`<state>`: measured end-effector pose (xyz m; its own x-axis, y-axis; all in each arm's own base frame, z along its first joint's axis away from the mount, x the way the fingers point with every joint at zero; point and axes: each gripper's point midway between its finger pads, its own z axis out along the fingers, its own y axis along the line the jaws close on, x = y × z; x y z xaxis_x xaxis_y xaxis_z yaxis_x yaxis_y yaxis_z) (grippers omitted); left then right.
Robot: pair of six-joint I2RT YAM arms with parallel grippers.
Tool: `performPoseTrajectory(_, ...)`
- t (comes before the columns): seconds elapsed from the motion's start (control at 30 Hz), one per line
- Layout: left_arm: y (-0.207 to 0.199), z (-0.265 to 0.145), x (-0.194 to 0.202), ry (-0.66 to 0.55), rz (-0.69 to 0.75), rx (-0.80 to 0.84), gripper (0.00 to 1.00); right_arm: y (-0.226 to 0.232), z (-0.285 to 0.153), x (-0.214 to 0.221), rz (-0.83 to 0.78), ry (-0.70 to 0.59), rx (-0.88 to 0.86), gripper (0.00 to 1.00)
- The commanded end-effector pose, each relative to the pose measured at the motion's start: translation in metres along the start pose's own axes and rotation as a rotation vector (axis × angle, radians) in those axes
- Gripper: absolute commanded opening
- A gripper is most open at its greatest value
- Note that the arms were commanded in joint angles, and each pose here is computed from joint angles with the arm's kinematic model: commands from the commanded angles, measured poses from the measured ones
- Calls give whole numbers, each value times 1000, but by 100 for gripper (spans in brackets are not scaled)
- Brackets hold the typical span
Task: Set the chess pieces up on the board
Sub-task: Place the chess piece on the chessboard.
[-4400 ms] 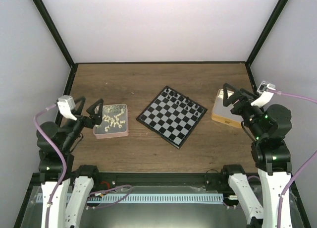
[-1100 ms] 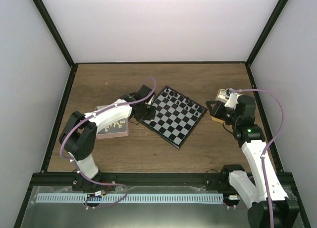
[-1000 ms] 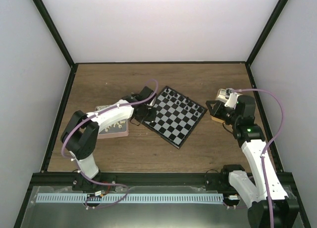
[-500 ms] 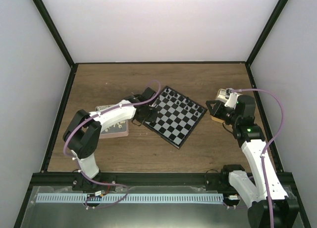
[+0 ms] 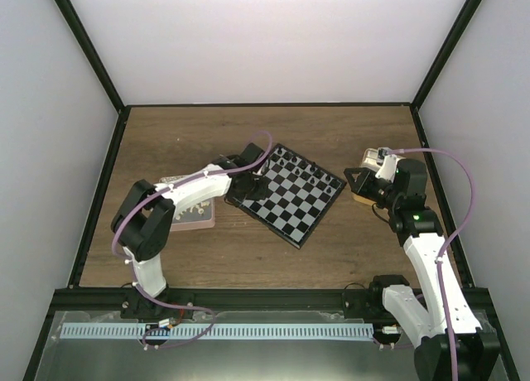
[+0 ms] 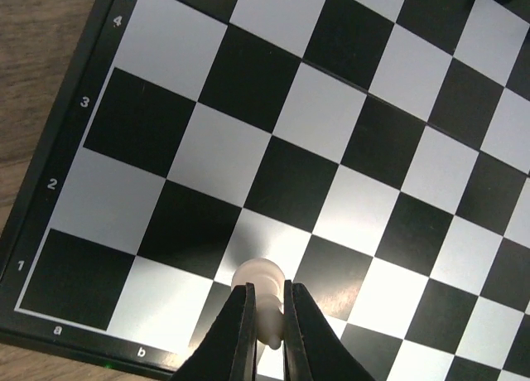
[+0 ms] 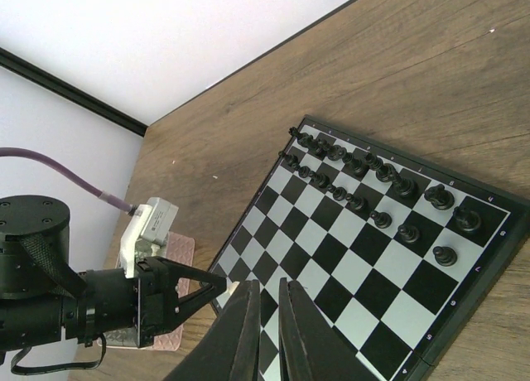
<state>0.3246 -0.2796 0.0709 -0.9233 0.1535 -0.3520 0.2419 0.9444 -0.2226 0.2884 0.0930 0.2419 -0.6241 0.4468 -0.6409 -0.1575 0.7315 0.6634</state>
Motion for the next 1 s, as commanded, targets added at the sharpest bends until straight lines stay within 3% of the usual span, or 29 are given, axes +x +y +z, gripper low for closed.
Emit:
performPoseTrajectory(0.0,2,5,-4,0,21,-27,5,1,-2,-7,-1,-25,-2,8)
performPoseTrajectory(0.27,24,-4,9,16,38,-122,5,1,-1,-6,6,-20,-6,8)
performPoseTrajectory(0.47,7,-3,19,53,54,-15,5,1,0,-6,10,-19,-7,8)
performPoseTrajectory(0.77,2,-1,25,84,73,15,6,-1,1,-4,16,-16,-4,8)
performPoseTrajectory(0.87,6,-1,25,88,72,-7,15,-1,0,-4,19,-17,-4,9)
performPoseTrajectory(0.97,7,-5,20,71,66,-21,35,-1,0,-4,18,-17,-4,9)
